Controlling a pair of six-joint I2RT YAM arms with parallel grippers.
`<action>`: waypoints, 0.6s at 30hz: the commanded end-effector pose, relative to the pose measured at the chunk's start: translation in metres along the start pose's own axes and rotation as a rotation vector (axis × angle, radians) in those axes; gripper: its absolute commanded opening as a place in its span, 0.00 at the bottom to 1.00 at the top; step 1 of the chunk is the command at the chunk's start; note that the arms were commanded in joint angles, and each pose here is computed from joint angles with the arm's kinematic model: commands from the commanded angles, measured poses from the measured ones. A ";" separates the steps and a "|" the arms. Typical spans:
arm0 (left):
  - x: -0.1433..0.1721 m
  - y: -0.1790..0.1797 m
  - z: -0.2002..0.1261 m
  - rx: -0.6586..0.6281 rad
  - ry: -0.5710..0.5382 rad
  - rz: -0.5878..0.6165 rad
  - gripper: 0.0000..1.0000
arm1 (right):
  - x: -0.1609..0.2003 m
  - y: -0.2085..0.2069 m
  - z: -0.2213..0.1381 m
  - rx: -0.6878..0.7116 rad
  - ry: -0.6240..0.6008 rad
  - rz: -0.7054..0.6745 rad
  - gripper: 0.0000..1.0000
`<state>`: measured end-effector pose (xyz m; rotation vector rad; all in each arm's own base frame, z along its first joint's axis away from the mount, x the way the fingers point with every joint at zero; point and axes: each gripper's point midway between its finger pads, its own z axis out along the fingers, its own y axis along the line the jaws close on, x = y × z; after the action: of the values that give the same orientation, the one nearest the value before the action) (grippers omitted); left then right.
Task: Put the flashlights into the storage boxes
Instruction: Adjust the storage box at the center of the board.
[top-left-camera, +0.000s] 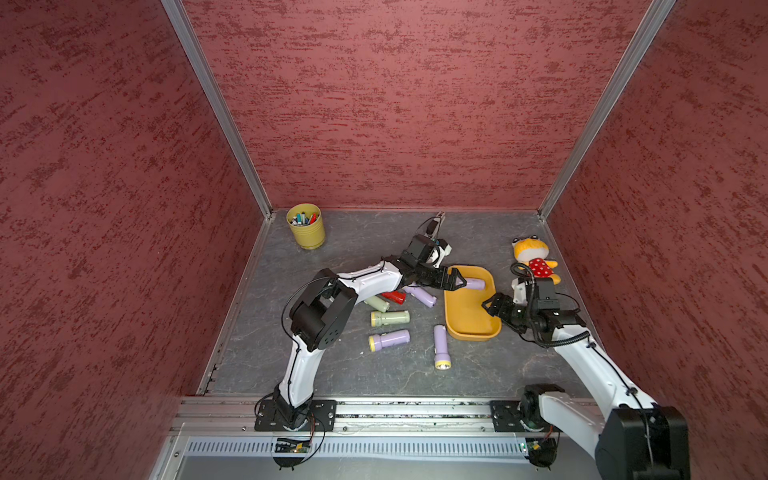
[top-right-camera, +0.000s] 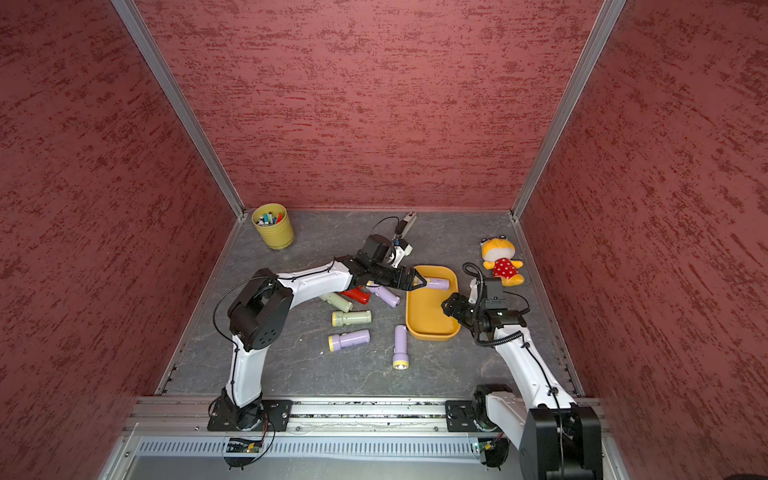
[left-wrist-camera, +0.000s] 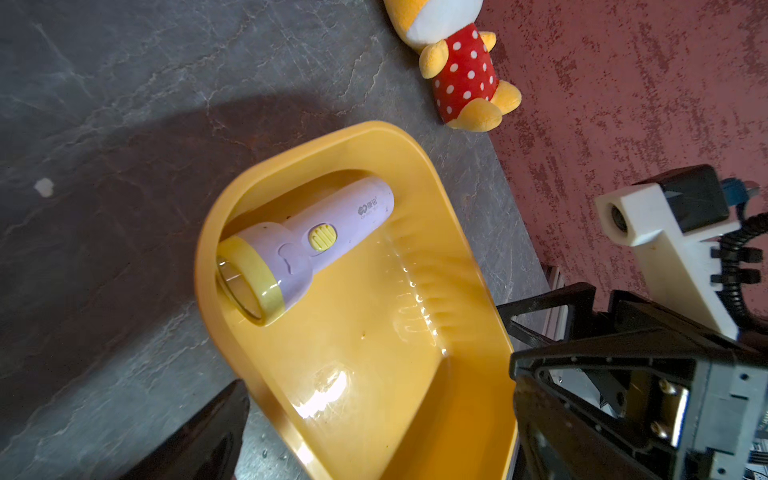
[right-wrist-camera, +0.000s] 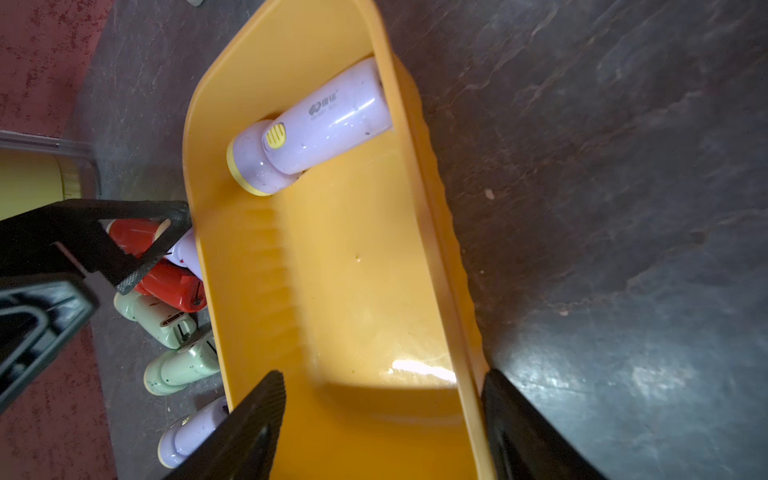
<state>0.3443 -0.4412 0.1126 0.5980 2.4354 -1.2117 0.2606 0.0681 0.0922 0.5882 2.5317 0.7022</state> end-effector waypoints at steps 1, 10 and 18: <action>0.007 -0.006 0.013 0.016 0.039 0.005 0.98 | 0.005 0.011 -0.001 -0.069 0.011 0.014 0.72; -0.002 -0.012 0.036 0.041 0.045 0.032 0.99 | 0.018 0.022 0.000 -0.152 0.010 0.033 0.70; -0.020 -0.028 0.057 0.074 0.047 0.084 0.98 | 0.025 0.040 -0.001 -0.196 0.001 0.021 0.76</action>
<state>0.3661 -0.4916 0.1054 0.6698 2.4016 -1.2354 0.2421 0.1053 0.0932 0.5555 2.5003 0.8997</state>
